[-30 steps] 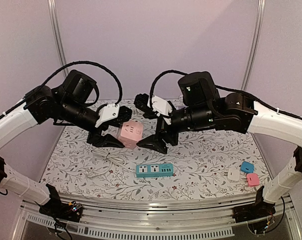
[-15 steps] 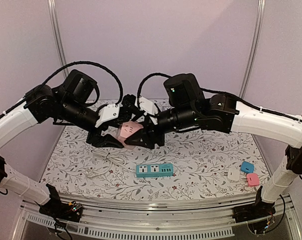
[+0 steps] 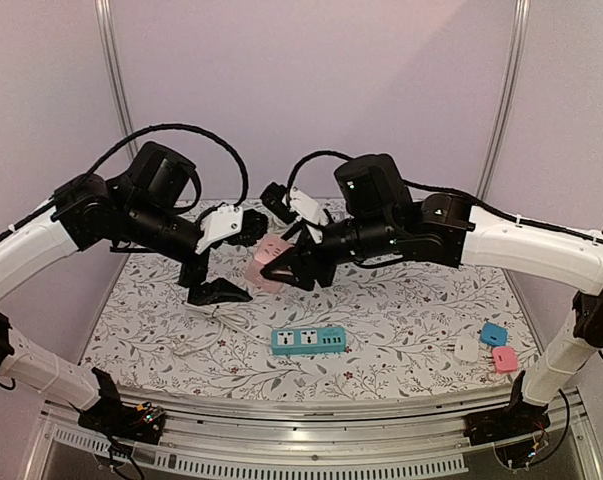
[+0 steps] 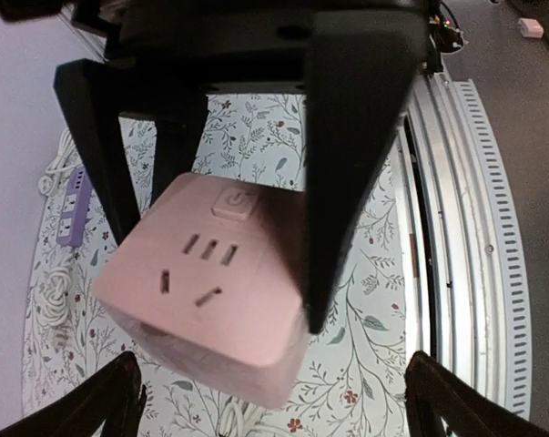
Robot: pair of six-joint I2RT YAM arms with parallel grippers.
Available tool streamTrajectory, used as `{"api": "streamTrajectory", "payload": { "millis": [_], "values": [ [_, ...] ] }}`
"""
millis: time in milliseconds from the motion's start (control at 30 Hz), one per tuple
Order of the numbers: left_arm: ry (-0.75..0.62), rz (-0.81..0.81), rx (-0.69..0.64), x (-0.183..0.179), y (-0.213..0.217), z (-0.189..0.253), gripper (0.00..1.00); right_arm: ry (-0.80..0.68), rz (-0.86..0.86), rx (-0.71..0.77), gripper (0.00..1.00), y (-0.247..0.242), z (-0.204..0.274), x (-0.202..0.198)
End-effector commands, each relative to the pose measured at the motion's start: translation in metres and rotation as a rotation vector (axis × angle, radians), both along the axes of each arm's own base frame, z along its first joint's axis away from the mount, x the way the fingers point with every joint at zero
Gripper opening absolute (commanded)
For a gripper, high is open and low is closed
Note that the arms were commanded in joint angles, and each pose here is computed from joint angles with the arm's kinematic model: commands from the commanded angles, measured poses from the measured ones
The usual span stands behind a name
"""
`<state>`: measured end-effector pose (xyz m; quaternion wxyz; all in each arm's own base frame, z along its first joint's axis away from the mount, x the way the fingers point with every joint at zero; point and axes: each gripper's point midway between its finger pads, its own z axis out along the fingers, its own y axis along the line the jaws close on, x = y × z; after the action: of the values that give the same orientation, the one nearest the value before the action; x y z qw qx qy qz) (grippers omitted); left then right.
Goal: Insert the plug
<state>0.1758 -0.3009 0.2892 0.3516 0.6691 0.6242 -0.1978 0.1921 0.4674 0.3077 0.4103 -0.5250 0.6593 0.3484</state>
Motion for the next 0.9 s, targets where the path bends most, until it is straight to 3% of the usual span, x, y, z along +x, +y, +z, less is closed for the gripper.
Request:
{"api": "streamTrajectory", "payload": {
  "millis": [0,100,267,400,533,700,767,867],
  "values": [
    [-0.111,0.030,0.147,0.024,0.015,-0.050,1.00,0.101,-0.582,-0.106,0.00,-0.073,-0.037,0.077],
    [-0.052,-0.036,0.384,0.024,0.057,-0.124,0.99,0.170,-0.826,-0.118,0.00,-0.113,-0.058,0.088],
    [0.015,-0.130,0.670,0.034,0.111,-0.208,1.00,0.212,-0.937,-0.104,0.00,-0.137,-0.082,0.086],
    [0.061,-0.035,0.728,0.079,0.120,-0.228,0.99,0.194,-0.946,-0.139,0.00,-0.139,-0.091,0.088],
    [0.190,0.114,0.793,0.111,0.131,-0.246,1.00,0.183,-0.945,-0.160,0.00,-0.137,-0.091,0.091],
    [0.284,0.153,0.748,0.092,0.140,-0.264,0.95,0.231,-0.977,-0.184,0.00,-0.139,-0.098,0.089],
    [0.307,0.161,0.747,0.077,0.146,-0.271,0.89,0.287,-0.995,-0.170,0.00,-0.137,-0.103,0.086],
    [0.379,0.199,0.751,0.057,0.153,-0.277,0.61,0.346,-1.025,-0.149,0.00,-0.132,-0.110,0.081]
  ]
}}
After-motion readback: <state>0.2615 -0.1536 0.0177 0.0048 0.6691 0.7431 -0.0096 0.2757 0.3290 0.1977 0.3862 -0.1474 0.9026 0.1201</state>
